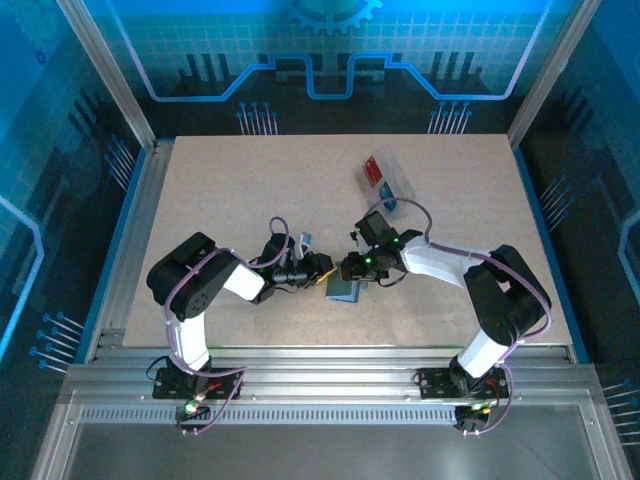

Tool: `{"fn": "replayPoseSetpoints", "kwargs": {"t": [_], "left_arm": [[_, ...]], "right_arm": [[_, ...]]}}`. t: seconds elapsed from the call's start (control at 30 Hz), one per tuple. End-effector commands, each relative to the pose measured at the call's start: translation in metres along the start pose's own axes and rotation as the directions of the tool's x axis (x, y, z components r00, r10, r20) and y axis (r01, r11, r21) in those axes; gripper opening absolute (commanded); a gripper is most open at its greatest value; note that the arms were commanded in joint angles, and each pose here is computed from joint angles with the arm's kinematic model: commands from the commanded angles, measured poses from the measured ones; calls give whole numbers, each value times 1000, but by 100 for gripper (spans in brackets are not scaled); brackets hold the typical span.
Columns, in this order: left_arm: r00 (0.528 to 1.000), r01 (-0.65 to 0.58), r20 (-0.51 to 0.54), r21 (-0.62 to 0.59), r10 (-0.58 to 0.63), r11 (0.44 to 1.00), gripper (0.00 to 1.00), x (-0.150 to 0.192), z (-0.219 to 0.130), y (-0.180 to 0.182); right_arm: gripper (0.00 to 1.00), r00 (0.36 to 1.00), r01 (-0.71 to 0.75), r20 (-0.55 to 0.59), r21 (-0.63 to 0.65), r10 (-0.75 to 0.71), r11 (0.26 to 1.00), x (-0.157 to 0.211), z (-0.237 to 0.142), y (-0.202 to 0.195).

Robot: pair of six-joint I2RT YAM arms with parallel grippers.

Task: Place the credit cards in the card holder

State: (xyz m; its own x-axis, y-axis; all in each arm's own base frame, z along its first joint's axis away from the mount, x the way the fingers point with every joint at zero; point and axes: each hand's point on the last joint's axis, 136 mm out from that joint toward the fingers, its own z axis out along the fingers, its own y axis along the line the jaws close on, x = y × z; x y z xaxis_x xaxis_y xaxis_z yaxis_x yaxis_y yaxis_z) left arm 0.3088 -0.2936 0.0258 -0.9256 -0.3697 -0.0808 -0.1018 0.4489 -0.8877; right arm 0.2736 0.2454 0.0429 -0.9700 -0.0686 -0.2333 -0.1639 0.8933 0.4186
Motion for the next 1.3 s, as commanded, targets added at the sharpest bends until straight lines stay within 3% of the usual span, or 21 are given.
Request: {"fn": "replayPoseSetpoints", "kwargs": {"t": [0.0,0.37,0.57,0.67,0.97,1.27], "left_arm": [[972,134,-147,-309,-186,942,27,63,-3,96],[971,136,-149,-304,-188,943,27,63,-1,96],[970,141,-153,-287,-190,948,27,63,-1,93],[970,141,-158,-251,-184,958,29,61,-1,82],[973,149,-154,-141,-170,979,35,46,-18,47],[986,92,-116,-227,-121,970,38,45,-45,46]], "right_arm": [[36,1000,7,-4,-16,-8,1000,-3,0,11],[33,998,59,-7,58,-59,997,-3,1,18],[30,998,54,-9,-46,-54,998,-3,8,36],[24,998,55,-9,-79,-56,995,-2,9,42],[9,996,84,3,154,-86,985,-2,-10,-3],[4,973,217,-16,383,-229,898,-5,-37,-14]]}}
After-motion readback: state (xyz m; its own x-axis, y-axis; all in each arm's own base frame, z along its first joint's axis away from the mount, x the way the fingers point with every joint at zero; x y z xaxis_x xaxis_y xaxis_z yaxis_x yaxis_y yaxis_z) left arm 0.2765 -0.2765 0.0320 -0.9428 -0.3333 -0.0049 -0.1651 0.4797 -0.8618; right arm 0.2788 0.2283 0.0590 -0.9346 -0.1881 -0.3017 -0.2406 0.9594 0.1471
